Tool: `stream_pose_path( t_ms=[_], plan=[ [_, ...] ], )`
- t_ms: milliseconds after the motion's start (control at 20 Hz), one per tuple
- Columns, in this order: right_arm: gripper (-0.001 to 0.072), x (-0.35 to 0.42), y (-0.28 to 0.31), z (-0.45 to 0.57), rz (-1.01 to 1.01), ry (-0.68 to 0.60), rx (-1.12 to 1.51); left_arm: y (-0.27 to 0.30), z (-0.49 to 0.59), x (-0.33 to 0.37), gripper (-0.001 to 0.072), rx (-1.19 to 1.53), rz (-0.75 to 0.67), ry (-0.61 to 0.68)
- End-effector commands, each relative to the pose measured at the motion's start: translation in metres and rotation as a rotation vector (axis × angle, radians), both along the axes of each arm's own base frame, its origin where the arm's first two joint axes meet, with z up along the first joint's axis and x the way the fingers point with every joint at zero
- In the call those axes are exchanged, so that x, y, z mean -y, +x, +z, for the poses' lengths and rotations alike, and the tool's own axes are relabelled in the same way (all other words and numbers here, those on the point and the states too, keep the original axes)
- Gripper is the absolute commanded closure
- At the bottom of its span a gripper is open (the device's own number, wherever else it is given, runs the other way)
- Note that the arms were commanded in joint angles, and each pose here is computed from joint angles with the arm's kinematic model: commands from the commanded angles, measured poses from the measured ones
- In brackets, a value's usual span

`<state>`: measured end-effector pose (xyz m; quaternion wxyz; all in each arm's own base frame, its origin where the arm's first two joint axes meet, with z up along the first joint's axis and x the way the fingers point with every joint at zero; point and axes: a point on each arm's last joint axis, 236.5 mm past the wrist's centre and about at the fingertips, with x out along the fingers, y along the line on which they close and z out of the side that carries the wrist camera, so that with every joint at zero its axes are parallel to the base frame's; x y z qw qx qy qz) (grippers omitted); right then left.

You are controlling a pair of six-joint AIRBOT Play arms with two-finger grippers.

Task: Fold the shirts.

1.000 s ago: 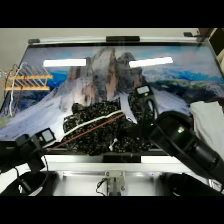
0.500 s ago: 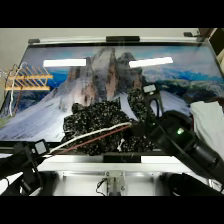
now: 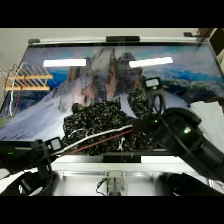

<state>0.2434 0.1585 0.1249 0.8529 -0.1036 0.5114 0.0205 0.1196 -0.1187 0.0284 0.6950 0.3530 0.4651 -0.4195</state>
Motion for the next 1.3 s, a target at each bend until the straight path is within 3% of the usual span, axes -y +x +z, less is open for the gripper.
stream_pose_path(
  t_ms=[0, 450, 500, 800, 950, 1150, 1250],
  plan=[
    [0.0663, -0.025, 0.001, 0.003, 0.060, 0.089, 0.006, 0.015, -0.011, 0.025, 0.0662, -0.020, 0.001, -0.038],
    [0.0664, -0.052, 0.012, 0.035, 0.211, 0.155, 0.093, 0.004, -0.031, 0.063, 0.0662, -0.090, -0.123, -0.035],
    [0.0664, -0.059, 0.015, 0.046, 0.222, 0.191, 0.119, 0.003, -0.032, 0.069, 0.0662, -0.102, -0.102, -0.055],
    [0.0664, -0.095, 0.001, 0.060, 0.282, 0.353, 0.092, 0.036, -0.026, 0.100, 0.0663, -0.145, 0.323, -0.246],
    [0.0664, -0.095, 0.005, 0.063, 0.305, 0.339, 0.118, 0.032, -0.022, 0.097, 0.0663, -0.157, 0.329, -0.236],
    [0.0664, -0.134, 0.012, 0.091, 0.367, 0.514, 0.208, 0.041, -0.006, 0.115, 0.0663, -0.152, 0.320, -0.289],
    [0.0665, -0.145, 0.008, 0.090, 0.376, 0.555, 0.186, 0.059, 0.009, 0.133, 0.0663, -0.119, 0.359, -0.377]
  ],
)
